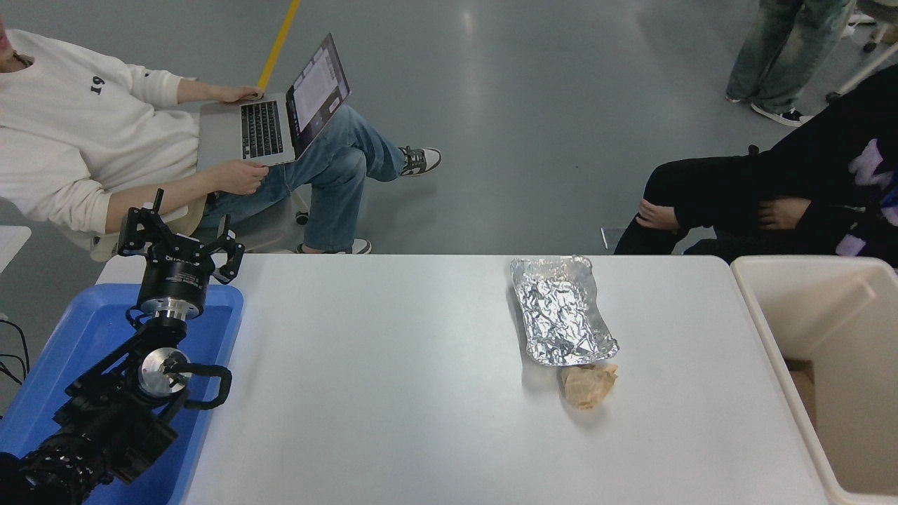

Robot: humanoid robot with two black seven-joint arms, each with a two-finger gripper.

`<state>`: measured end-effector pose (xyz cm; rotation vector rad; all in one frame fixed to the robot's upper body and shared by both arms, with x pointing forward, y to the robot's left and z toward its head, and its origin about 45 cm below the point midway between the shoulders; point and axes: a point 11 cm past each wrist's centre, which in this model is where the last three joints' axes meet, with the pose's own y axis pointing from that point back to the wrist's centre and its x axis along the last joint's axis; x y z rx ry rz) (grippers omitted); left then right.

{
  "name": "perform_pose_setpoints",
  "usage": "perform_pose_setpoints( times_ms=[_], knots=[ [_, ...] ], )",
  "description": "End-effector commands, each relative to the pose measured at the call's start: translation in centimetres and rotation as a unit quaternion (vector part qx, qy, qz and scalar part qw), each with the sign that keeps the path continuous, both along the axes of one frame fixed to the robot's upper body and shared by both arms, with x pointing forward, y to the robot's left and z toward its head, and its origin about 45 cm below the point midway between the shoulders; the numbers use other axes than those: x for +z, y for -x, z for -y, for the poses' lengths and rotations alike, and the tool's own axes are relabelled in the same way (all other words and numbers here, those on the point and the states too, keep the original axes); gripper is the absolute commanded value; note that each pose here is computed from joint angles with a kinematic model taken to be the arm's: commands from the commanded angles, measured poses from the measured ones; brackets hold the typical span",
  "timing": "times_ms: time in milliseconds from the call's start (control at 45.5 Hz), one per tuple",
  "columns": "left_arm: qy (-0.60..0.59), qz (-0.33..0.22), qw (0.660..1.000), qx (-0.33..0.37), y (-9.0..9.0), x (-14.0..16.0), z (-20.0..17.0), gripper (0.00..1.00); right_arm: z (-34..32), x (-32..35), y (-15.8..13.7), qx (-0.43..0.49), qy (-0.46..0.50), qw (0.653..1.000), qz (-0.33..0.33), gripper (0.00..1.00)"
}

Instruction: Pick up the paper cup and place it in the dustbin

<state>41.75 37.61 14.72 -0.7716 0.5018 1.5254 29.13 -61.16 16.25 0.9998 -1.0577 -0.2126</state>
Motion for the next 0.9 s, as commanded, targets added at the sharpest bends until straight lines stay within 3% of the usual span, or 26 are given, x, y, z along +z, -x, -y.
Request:
perform_pose_setpoints(
  times_ms=[0,659,681,747,769,791,879],
  knots=[
    [0.0,0.0,1.0,0.0,0.0,0.0,0.0,0.99,0.0,-4.0,0.5,-0.017,0.025,0.999,0.044,0.0],
    [0.0,0.0,1.0,0.0,0.0,0.0,0.0,0.99,-1.4,-6.1,-0.4,-0.003,0.049,0.997,0.064,0.0],
    [0.0,0.0,1.0,0.0,0.0,0.0,0.0,0.99,-1.4,-6.0,-0.4,-0.004,0.05,0.997,0.064,0.04],
    [0.0,0.0,1.0,0.0,0.0,0.0,0.0,0.99,-1.2,-5.3,-1.0,-0.006,0.054,0.995,0.079,0.53],
    [0.0,0.0,1.0,0.0,0.0,0.0,0.0,0.99,-1.1,-5.1,-1.0,-0.008,0.059,0.995,0.084,0.65],
    [0.0,0.0,1.0,0.0,0.0,0.0,0.0,0.99,-1.0,-5.0,-1.1,-0.011,0.064,0.994,0.093,0.71],
    [0.0,0.0,1.0,0.0,0.0,0.0,0.0,0.99,-0.7,-5.0,-0.9,-0.013,0.088,0.99,0.11,0.75]
  ],
)
